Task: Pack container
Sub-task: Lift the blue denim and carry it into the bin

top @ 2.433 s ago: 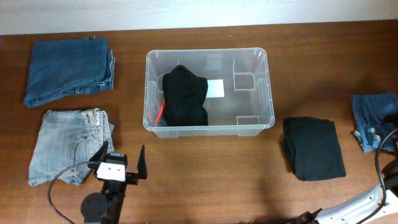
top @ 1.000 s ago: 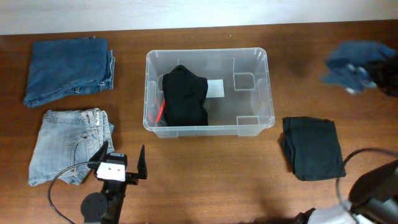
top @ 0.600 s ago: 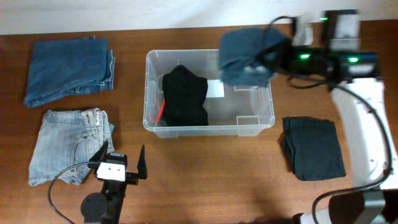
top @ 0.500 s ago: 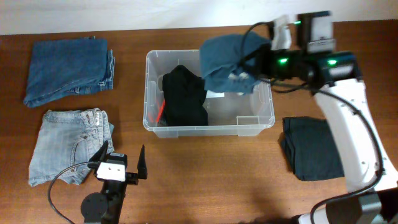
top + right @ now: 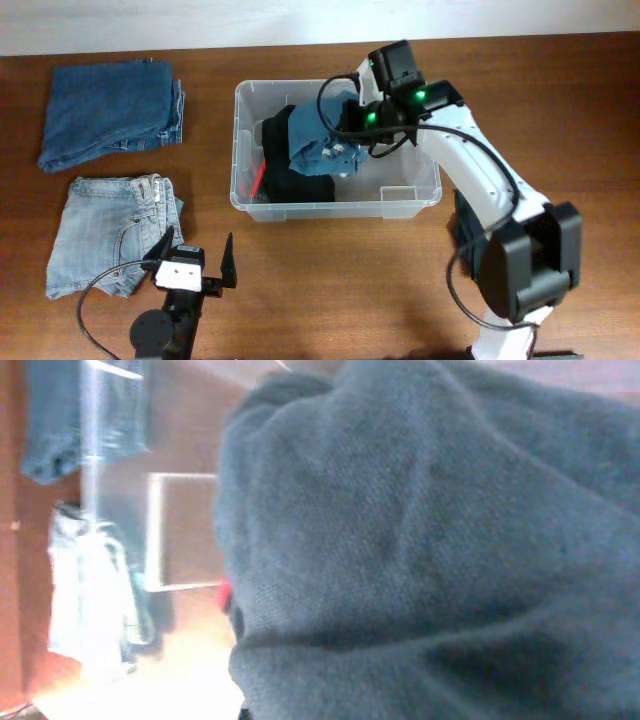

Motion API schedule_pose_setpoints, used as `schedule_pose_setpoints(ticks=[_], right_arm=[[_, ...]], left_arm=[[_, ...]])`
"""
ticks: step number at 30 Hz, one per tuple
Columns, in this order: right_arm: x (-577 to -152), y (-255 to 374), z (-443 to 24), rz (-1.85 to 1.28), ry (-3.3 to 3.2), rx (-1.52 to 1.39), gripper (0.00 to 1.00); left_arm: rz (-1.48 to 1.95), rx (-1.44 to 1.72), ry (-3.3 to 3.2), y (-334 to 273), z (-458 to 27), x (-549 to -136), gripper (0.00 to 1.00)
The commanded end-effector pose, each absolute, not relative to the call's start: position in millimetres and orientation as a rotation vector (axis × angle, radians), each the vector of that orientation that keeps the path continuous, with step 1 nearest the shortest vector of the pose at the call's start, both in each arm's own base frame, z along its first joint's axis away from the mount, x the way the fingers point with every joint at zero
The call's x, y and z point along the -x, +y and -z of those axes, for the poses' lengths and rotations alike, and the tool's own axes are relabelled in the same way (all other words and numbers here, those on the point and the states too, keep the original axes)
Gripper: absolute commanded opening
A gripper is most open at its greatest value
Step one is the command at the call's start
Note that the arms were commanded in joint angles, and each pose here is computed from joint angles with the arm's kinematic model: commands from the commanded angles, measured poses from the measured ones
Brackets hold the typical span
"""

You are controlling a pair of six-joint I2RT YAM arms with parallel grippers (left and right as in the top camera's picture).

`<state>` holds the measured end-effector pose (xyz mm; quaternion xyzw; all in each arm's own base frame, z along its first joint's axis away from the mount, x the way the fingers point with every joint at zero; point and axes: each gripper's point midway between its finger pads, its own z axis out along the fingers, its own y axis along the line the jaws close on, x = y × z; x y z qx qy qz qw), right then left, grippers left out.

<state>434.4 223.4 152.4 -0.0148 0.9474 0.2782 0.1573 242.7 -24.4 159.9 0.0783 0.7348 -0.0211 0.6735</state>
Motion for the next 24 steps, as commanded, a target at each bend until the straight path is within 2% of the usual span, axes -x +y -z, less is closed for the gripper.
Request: schedule_pose_setpoints(ticks=[1,6,11,24], right_arm=[[-449,201,-141,-0.699,2.721,-0.015,0.04],[-454,157,-129,-0.491,2.762,-0.134,0.04],[-455,127,-125,-0.458,2.78,-0.173,0.04],[-450,128,-100,-0.463,2.851,-0.117,0.04]], left_arm=[[0.049,-0.19,1.652,-26,-159,-242,0.99],[0.049,-0.19,1.652,-26,-159,-242,0.99],[0.048,-0.19,1.652,-25,-159,-242,0.99],[0.048,-0.19,1.653,-25,-159,-242,0.99]])
